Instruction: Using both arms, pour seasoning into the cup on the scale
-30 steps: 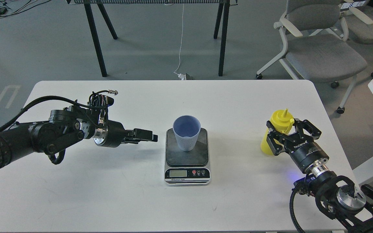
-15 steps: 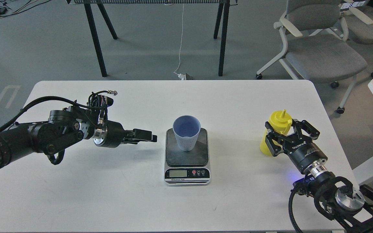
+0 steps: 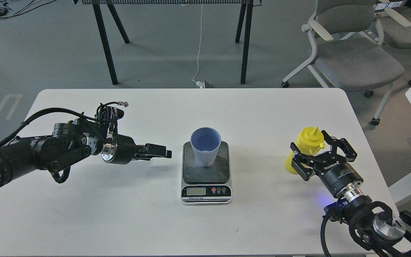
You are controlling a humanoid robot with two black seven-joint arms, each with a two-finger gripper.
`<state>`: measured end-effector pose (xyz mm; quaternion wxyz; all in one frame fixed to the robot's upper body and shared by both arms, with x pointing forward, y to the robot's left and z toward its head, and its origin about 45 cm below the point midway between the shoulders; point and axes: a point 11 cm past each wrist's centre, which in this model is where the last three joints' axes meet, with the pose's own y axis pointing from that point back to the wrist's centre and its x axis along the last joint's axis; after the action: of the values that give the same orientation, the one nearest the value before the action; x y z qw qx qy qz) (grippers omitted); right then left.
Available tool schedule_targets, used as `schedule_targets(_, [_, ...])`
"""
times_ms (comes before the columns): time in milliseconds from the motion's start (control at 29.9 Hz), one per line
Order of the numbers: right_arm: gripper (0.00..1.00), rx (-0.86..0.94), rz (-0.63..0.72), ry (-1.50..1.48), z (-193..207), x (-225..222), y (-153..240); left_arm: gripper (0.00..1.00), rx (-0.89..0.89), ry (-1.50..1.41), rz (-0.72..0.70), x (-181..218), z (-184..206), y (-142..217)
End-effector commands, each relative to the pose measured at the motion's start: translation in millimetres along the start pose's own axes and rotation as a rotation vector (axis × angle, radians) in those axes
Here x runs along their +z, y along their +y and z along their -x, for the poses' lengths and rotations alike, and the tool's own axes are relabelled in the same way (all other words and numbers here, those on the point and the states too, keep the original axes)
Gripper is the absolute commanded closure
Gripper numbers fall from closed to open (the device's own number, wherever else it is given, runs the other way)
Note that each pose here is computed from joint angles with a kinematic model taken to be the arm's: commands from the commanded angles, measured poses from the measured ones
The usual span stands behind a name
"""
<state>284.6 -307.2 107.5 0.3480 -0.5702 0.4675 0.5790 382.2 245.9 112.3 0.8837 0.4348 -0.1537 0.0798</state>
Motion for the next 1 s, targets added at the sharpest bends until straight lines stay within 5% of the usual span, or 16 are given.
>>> schedule_targets(0, [0.01, 0.024, -0.01, 0.009, -5.0, -6.3, 12.2, 0.01, -0.006, 0.011, -0.005, -4.4, 5.2, -0.7])
schedule_targets(368, [0.01, 0.113, -0.025, 0.02, -22.4, -17.2, 61.7, 0.01, -0.011, 0.018, -0.005, -6.6, 9.4, -1.9])
schedule_targets(669, [0.01, 0.164, -0.024, 0.137, 19.4, -52.6, 131.0, 0.01, -0.01, 0.018, 0.001, -4.0, 8.4, -3.3])
schedule_targets(836, [0.01, 0.091, -0.178, 0.289, 63.2, -123.4, 124.1, 0.01, 0.021, 0.027, 0.002, -5.2, -1.4, 5.8])
schedule_targets(969, [0.01, -0.064, -0.232, 0.394, 117.3, -159.0, 81.0, 0.01, 0.1, 0.028, -0.009, -10.0, -28.0, 34.4])
